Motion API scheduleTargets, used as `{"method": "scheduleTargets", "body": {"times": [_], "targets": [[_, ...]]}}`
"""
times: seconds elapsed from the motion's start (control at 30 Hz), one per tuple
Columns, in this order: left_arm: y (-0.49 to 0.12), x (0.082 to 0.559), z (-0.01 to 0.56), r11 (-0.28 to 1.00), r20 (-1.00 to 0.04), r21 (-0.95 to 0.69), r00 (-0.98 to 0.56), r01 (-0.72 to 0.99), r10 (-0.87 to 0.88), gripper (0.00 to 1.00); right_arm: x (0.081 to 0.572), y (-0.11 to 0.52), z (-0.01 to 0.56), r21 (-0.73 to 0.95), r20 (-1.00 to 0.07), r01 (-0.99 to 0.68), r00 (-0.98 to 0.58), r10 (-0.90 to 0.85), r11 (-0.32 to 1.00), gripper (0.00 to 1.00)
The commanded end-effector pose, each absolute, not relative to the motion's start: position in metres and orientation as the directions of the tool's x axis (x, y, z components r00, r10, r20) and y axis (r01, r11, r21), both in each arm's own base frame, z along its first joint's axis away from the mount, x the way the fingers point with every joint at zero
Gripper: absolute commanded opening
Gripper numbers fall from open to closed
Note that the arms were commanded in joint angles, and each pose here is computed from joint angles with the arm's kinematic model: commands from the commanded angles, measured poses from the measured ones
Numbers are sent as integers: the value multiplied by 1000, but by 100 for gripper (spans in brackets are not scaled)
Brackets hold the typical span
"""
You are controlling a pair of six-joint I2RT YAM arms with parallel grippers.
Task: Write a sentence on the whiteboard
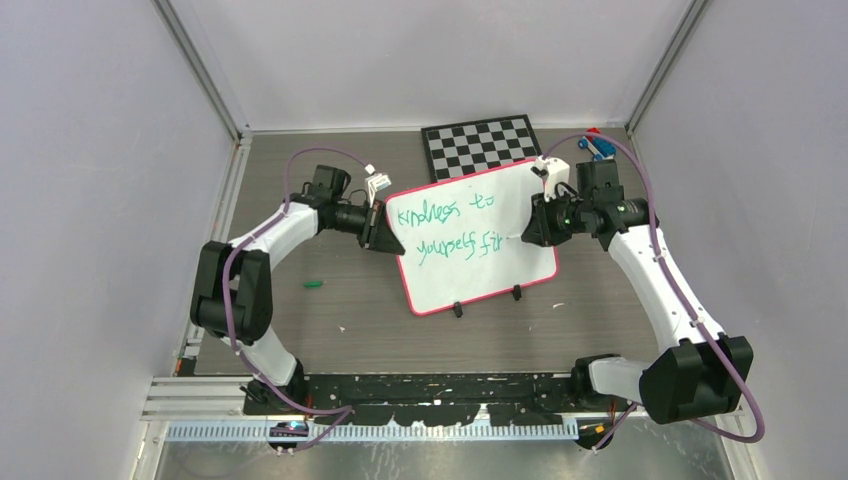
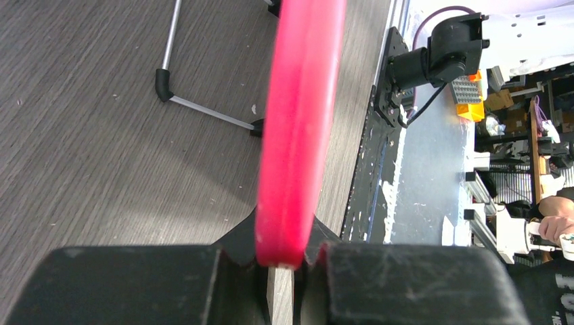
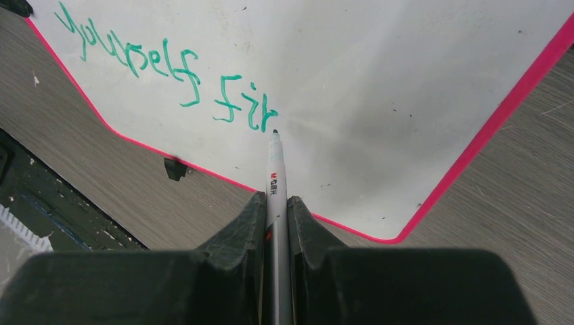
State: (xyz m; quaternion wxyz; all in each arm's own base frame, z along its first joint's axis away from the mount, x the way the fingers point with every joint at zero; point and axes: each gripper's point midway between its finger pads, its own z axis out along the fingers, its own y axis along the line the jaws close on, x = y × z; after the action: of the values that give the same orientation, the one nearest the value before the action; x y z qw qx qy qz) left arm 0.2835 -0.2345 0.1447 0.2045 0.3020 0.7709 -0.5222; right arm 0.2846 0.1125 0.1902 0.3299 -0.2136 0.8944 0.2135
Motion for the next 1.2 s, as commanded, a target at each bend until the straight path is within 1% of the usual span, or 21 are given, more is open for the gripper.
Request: {"method": "scheduleTargets", "body": {"times": [0.0, 0.63, 0.93, 1.17], "targets": [[-235, 292, 143, 291, -642, -659, -720, 694, 264, 0, 293, 112, 203, 208, -734, -531, -640, -228, 821, 0], [-235, 291, 146, 287, -646, -656, -716, 698, 264, 0, 311, 112, 194, 197, -727, -488, -655, -207, 851, 0], [-235, 292, 146, 287, -647, -654, -714, 700, 267, 0, 312, 123, 190, 195, -718, -506, -657, -229, 840, 0], [-235, 291, 145, 287, -644, -657, -716, 698, 268, 0, 305, 117, 180, 158, -696, -514, -664, -274, 843, 0]]}}
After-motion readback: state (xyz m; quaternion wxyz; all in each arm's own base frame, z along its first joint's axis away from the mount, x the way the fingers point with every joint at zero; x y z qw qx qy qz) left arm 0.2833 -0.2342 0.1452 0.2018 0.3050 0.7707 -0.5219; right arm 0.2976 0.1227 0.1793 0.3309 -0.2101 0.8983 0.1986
